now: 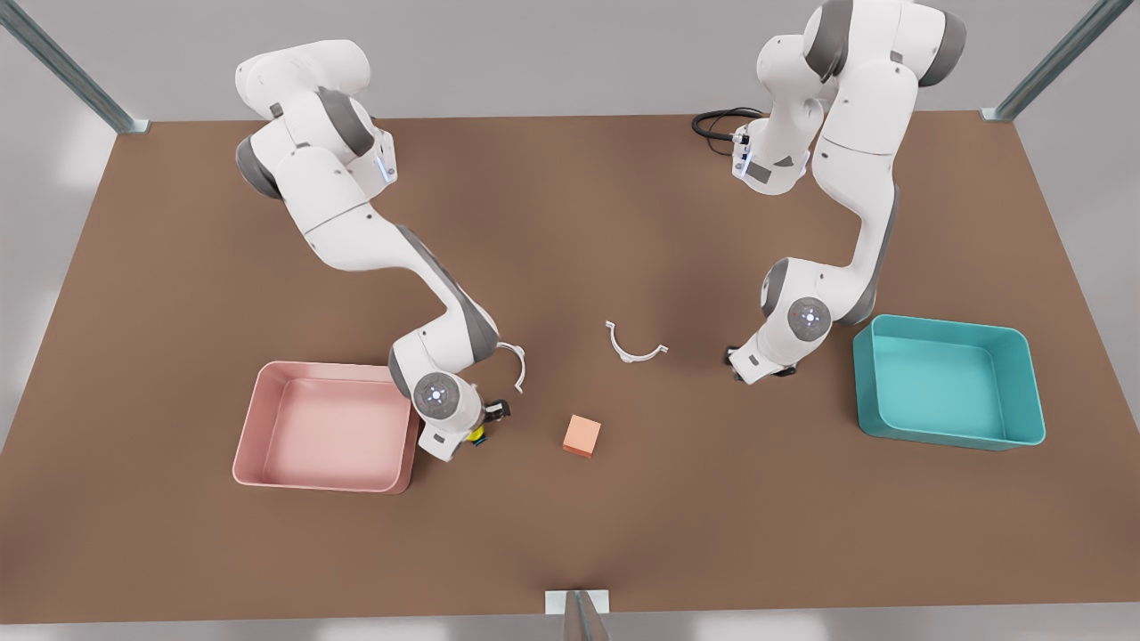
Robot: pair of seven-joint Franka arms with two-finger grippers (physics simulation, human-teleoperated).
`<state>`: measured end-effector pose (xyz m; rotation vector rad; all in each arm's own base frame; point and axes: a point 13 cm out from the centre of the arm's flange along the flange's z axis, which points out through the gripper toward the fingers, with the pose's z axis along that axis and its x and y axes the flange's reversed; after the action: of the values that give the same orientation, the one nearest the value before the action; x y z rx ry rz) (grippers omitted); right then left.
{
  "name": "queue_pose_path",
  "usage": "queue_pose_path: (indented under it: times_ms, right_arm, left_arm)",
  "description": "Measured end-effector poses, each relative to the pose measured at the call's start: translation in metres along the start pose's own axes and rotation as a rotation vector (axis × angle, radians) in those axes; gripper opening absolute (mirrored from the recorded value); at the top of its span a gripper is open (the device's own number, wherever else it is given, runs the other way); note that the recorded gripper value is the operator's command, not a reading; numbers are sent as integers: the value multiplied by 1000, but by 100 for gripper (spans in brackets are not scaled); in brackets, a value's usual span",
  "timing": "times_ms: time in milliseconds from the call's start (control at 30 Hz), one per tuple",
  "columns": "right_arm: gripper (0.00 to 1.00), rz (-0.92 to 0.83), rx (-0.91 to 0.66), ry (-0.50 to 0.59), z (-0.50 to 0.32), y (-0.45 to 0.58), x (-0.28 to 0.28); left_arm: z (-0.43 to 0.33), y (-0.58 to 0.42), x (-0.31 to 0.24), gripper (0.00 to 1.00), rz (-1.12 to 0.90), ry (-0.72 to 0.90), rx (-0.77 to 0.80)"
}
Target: Place the red button in the blue storage box with the left arm, and place the yellow button in the pink storage box with the right arm
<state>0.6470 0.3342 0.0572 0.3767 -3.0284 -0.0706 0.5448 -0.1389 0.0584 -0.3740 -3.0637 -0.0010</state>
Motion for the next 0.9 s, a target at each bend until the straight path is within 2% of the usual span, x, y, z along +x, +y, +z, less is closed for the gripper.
queue_pose_path:
  times_ms: [67,100,133,167,300,400,533,667,800,867,900]
  right_arm:
    - [100,8,-8,-24,4,0,-4]
    - [97,12,-12,-37,4,0,-7]
    - [85,15,-15,-48,4,1,-9]
    - [77,17,-19,-59,4,2,-12]
    - [64,26,-28,-90,1,4,-18]
    - [60,31,-32,-102,0,5,-21]
    - [54,34,-34,-106,3,5,-20]
    - [54,39,-39,-128,-10,2,-26]
    - [54,47,-34,-185,-74,-9,-34]
    - [54,60,-21,-191,-102,-26,-25]
    - [54,73,-22,-187,-111,-40,-20]
  left_arm:
    - [0,0,0,46,-2,-2,0]
    - [0,0,-1,45,-4,-3,0]
    - [0,0,-1,45,-6,-4,0]
    - [-1,0,-1,45,-7,-6,0]
    - [-34,0,-13,45,-12,-53,0]
    - [-90,27,-22,45,-49,-109,-10]
    - [-128,101,-13,45,-130,-121,-37]
    - [-140,203,11,45,-229,-117,-33]
    - [-119,287,43,46,-288,-91,7]
    - [-98,309,49,52,-273,-70,26]
    - [-89,316,49,92,-254,-62,32]
